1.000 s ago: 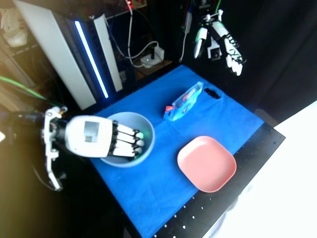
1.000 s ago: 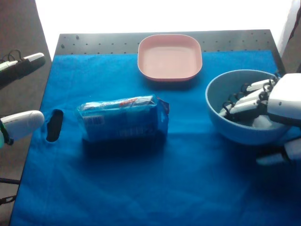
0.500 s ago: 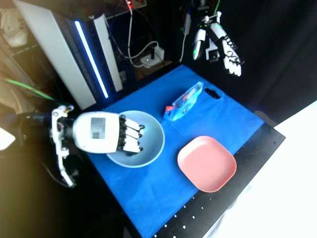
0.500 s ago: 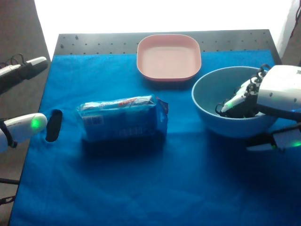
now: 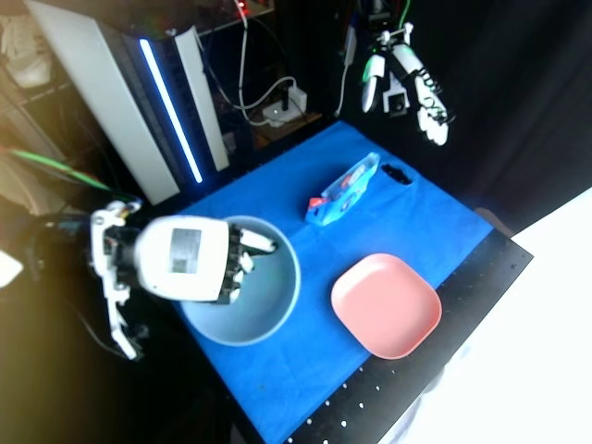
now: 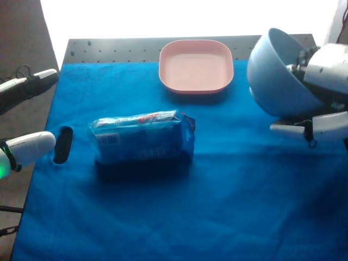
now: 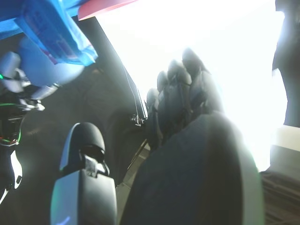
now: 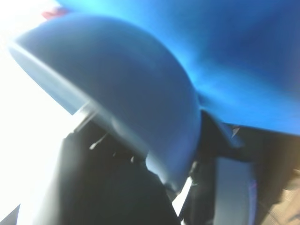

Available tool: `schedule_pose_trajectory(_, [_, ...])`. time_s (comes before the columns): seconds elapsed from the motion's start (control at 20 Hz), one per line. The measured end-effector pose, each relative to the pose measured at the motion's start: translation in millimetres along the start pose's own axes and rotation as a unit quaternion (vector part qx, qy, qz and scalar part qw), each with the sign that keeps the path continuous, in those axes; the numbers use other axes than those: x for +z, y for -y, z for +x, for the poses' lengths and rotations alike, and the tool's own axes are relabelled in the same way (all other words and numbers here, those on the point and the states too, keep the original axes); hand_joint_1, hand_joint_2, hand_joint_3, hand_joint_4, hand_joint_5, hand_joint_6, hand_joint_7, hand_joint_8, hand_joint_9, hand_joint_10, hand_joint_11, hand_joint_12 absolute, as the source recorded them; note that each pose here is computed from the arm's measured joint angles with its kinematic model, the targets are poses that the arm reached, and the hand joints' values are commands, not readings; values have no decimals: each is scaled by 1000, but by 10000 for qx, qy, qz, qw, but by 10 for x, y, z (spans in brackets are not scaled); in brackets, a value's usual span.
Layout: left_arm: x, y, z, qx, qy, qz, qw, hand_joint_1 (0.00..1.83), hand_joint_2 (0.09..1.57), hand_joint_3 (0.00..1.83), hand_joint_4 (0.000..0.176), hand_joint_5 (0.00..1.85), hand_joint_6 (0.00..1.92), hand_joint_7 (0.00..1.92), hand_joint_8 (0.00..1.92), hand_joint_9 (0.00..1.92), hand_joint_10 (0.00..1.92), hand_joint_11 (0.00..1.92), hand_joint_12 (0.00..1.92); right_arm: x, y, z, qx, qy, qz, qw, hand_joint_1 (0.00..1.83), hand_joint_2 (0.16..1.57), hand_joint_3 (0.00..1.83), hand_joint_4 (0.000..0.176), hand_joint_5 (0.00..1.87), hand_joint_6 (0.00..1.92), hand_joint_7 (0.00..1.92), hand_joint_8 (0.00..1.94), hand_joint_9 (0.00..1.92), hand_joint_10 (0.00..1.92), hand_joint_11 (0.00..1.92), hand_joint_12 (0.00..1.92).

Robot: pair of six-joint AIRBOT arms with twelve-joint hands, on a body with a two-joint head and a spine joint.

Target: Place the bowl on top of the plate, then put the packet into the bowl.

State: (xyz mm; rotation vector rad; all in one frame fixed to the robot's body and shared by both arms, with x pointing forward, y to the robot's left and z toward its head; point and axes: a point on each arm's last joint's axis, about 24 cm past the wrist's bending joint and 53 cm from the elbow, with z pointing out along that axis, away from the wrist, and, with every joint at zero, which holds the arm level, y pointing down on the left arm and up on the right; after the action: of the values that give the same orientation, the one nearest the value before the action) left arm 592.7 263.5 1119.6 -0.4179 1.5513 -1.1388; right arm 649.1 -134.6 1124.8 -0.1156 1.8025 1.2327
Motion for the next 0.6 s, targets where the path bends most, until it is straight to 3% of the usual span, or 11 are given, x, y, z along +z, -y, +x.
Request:
schedule_pose_trajectory(0.05, [0, -2, -1, -1, 2, -4, 10000, 513, 1182, 0, 80, 264, 0, 292, 1, 247, 5, 0, 473, 12, -38, -46, 6, 65, -65, 10000, 967, 858, 1128, 0, 714, 1921, 1310, 1941, 1473, 1921, 1507, 1921])
schedule_pose_trajectory(0.2, [0, -2, -1, -1, 2, -4, 10000, 512, 1166, 0, 78, 276, 2, 293, 4, 274, 8, 0, 566, 65, -118, -145, -70, 219, -174, 9996, 944, 909, 1047, 0, 678, 1921, 1248, 1941, 1387, 1921, 1356, 1921])
schedule_pose_trajectory(0.25, [0, 0, 1, -2, -3, -1, 10000, 503, 1164, 0, 83, 275, 1, 296, 3, 274, 5, 0, 533, 91, -134, -195, -109, 319, -198, 9992, 929, 1167, 648, 0, 955, 1921, 1283, 1941, 1439, 1921, 1451, 1921])
schedule_pose_trajectory(0.3, [0, -2, 5, -3, -5, -3, 10000, 496, 1160, 0, 83, 269, 1, 308, 2, 264, 0, 0, 455, 131, -134, -245, -141, 414, -227, 9988, 929, 909, 1046, 0, 701, 1921, 1285, 1941, 1439, 1921, 1497, 1921])
schedule_pose_trajectory(0.35, [0, -3, 6, -5, -7, -4, 10000, 496, 1160, 0, 83, 269, 1, 308, 2, 264, 0, 0, 455, 185, -133, -281, -133, 482, -258, 9984, 929, 909, 1046, 0, 701, 1921, 1285, 1941, 1439, 1921, 1497, 1921])
schedule_pose_trajectory(0.4, [0, -3, 6, -5, -7, -4, 10000, 488, 1169, 1, 69, 259, 1, 317, 3, 281, 4, 0, 523, 234, -126, -306, -140, 525, -263, 9982, 880, 1182, 693, 0, 1034, 1921, 1310, 1941, 1447, 1921, 1494, 1921])
schedule_pose_trajectory(0.45, [0, -3, 6, -5, -7, -4, 10000, 509, 1168, 0, 77, 256, 0, 309, 1, 268, 2, 0, 491, 320, -129, -340, -107, 605, -306, 9976, 864, 1321, 425, 0, 1115, 1921, 1309, 1941, 1446, 1921, 1486, 1921])
schedule_pose_trajectory(0.5, [0, -4, 10, -8, -9, -2, 10000, 532, 1176, 2, 68, 250, 0, 305, 0, 268, 2, 0, 506, 387, -146, -363, -64, 671, -349, 9971, 841, 1392, 318, 0, 1139, 1921, 1316, 1941, 1444, 1921, 1468, 1921])
schedule_pose_trajectory(0.55, [1, -16, 21, -25, -14, -4, 10000, 535, 1175, 1, 65, 252, 1, 302, 0, 272, 3, 9, 515, 483, -164, -371, -34, 718, -404, 9966, 837, 1436, 441, 0, 1192, 1921, 1335, 1941, 1451, 1921, 1477, 1921])
schedule_pose_trajectory(0.6, [0, -21, 35, -44, -28, -8, 10000, 561, 1175, 0, 73, 252, 1, 273, 0, 256, 1, 1, 470, 569, -175, -358, -11, 732, -436, 9964, 1252, 847, 1180, 0, 1178, 1921, 970, 1941, 1398, 1921, 1433, 1921])
